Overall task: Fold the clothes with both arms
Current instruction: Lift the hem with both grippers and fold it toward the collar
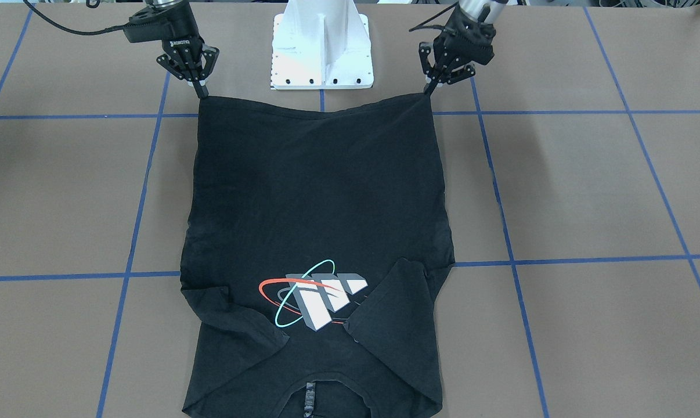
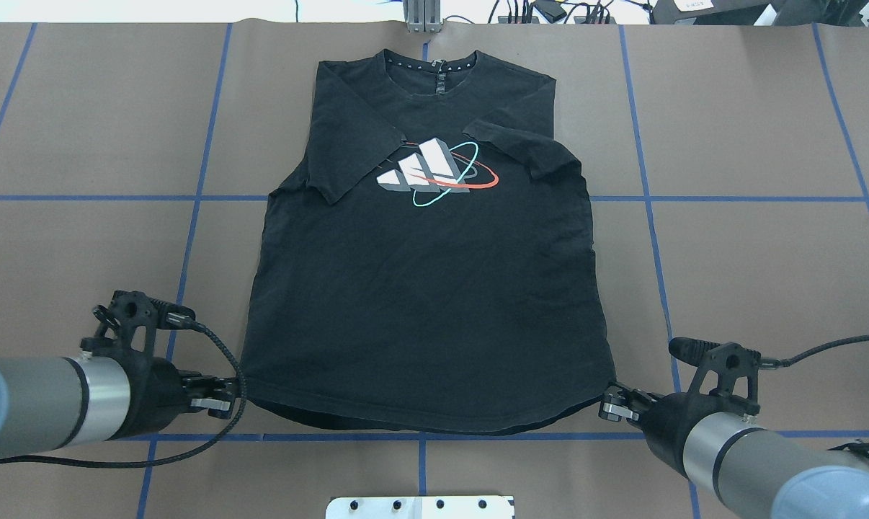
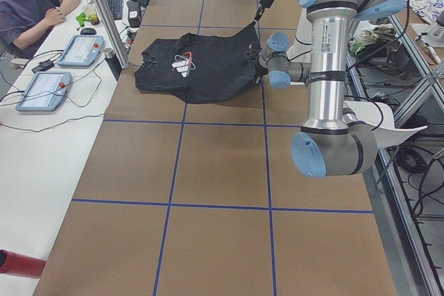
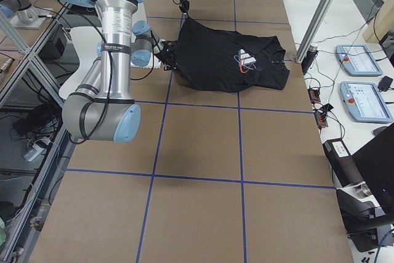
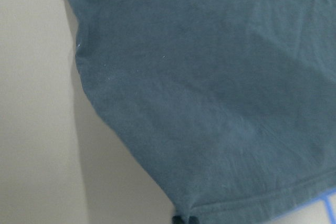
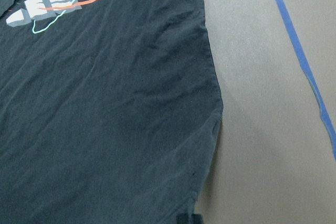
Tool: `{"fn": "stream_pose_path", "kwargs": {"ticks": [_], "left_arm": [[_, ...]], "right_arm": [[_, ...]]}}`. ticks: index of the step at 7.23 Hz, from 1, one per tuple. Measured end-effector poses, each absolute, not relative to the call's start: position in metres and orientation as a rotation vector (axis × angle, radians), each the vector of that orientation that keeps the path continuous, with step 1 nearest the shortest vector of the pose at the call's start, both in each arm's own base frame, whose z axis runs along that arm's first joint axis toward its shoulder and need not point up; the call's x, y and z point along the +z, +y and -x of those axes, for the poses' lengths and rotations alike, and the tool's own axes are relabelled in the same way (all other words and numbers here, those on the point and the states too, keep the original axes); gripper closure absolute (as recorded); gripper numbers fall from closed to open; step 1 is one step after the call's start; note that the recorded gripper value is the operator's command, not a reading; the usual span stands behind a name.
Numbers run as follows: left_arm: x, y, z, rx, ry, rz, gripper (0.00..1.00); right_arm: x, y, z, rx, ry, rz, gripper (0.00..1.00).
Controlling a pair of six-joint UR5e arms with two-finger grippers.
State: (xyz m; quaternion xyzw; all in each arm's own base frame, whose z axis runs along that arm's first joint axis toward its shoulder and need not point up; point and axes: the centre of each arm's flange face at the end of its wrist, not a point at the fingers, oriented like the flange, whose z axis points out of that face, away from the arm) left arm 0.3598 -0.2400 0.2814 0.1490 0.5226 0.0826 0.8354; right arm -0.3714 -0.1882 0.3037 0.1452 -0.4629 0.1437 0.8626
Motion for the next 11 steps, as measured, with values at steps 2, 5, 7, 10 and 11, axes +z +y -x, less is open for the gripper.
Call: {"fn": "stream_pose_path", "kwargs": {"ticks": [2, 5, 7, 10, 11], "left_arm": [[0.269, -0.226, -0.325, 0.225, 1.132, -0.264, 1.0], [0.264, -0.181, -0.302, 0.304, 1.158, -0.144, 1.0], [0.253, -0.171, -0.294, 0.308, 1.186, -0.107, 1.0], [0.253, -0.23, -0.311, 0.162, 1.178, -0.234, 1.0], [0.255, -0.268, -0.318, 0.077, 1.154, -0.311, 1.0]], "right_arm": [[0.272, -0.16, 0.357, 0.19, -1.038, -0.202, 1.0], [0.238, -0.097, 0.349, 0.028, -1.127, -0.085, 1.0], [0.222, -0.086, 0.34, 0.014, -1.173, -0.087, 1.0], [0.212, -0.124, 0.333, 0.175, -1.198, -0.257, 1.0], [0.211, -0.14, 0.329, 0.232, -1.195, -0.306, 1.0]]}}
